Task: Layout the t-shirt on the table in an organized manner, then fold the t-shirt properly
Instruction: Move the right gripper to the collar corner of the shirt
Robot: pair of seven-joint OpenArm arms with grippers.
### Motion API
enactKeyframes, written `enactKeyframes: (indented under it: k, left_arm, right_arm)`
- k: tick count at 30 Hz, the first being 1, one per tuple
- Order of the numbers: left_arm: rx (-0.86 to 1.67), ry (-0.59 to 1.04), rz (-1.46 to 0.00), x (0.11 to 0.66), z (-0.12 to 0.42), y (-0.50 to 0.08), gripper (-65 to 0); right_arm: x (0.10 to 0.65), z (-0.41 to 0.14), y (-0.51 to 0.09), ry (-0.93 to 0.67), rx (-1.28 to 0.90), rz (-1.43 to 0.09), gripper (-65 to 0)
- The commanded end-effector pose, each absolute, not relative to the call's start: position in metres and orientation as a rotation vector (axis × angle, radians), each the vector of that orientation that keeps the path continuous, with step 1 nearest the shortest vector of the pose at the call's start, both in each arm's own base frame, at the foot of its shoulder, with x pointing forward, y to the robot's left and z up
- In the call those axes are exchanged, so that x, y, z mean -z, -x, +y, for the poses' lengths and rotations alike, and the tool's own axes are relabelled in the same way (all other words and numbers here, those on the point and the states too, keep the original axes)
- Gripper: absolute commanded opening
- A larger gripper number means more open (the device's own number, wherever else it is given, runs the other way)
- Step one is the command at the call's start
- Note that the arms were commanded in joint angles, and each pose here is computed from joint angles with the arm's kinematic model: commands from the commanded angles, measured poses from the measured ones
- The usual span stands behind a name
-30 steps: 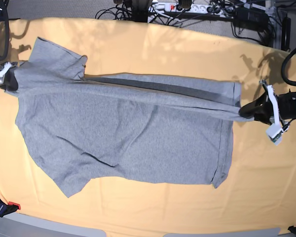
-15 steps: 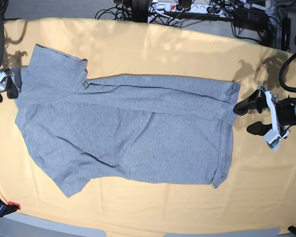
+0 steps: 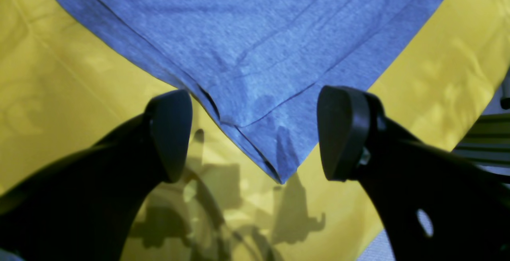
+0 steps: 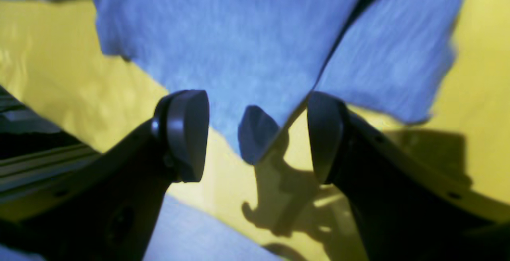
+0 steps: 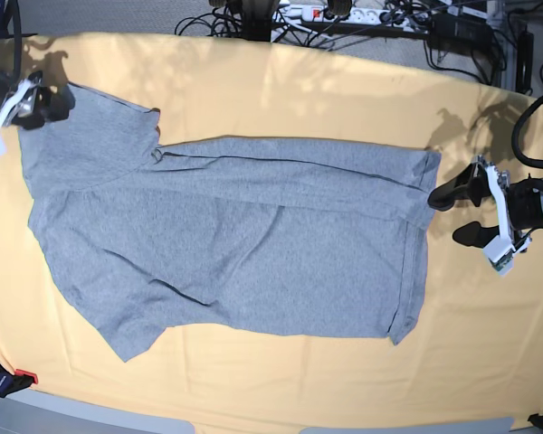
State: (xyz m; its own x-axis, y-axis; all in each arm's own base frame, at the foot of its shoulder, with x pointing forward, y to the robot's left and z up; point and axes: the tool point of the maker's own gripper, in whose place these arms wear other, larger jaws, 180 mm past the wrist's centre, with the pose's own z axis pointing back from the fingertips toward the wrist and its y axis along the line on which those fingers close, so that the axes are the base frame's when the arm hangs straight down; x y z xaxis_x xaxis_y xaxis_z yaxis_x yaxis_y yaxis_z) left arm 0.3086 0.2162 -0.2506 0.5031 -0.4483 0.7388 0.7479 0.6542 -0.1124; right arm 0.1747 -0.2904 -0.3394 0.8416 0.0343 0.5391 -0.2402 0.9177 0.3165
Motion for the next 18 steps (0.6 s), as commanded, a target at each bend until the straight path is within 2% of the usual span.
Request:
enactKeyframes:
  k: [1,10,18]
  left_arm:
    - [0.766,0.445,-0.784,0.233,0.219,-0.315,-15.8]
    - [0.766,0.446,-0.785,0.233,0.219,-0.315,-15.8]
    - [0.765,0.446,-0.784,0.233,0.219,-0.315,-15.8]
  right_arm:
    - [0.329,-0.295,-0.179,-0.377,-0.146,-0.599,-24.6]
    - [0.358,-0.318,-0.153,-0.262,0.072,-0.534,-24.6]
    - [0.366,-0.298,-0.156,-0.321,0.101,-0.574,-24.5]
